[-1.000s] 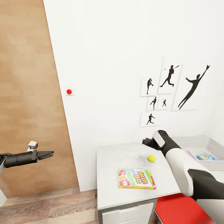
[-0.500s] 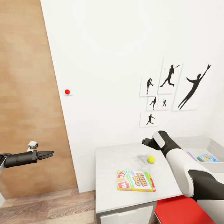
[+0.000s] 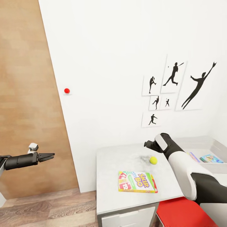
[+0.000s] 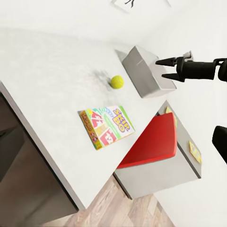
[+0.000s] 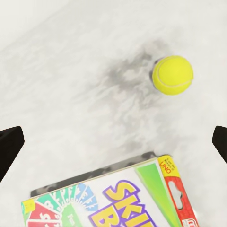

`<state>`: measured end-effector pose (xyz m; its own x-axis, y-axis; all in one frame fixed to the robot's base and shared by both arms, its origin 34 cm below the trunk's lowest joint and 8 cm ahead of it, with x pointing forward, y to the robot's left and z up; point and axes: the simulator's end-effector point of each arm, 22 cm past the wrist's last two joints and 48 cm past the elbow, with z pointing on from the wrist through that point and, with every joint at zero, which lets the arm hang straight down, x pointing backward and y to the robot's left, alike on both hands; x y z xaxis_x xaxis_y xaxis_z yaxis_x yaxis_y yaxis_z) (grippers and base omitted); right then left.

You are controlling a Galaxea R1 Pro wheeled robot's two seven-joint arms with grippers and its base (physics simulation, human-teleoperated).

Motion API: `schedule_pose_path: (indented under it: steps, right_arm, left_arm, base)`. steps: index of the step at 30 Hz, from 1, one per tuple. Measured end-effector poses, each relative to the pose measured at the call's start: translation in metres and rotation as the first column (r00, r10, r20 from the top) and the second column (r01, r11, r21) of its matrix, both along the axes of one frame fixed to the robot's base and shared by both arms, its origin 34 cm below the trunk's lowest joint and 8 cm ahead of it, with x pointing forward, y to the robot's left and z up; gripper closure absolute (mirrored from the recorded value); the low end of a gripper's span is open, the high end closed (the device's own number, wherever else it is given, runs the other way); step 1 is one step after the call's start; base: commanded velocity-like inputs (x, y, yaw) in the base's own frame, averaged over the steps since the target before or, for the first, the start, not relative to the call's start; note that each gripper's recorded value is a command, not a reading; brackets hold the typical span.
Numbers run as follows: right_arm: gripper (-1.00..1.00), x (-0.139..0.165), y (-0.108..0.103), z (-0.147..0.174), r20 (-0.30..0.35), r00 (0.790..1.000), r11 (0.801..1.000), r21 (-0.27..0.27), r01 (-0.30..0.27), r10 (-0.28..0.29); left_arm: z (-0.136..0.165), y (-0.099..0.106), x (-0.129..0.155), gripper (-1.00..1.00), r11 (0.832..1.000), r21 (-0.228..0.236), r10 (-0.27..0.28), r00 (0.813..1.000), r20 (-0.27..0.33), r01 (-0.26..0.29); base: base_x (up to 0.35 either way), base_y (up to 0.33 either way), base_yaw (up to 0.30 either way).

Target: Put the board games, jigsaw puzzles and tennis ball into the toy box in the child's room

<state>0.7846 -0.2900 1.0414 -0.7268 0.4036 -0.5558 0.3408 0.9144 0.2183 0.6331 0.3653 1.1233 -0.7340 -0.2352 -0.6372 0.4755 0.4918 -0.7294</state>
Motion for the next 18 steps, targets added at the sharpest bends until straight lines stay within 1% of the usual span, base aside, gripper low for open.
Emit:
schedule_pose_path:
  steps: [18]
  right_arm:
    - [-1.0, 0.001, 0.001, -0.02, -0.03, 1.0, 1.0, 0.001, -0.001, 0.001]
  left_arm:
    - [-0.016, 0.0, 0.003, -1.0, 1.0, 0.001, 0.0, 1.0, -0.029, 0.0]
  base:
    - [0.0, 0.0, 0.0]
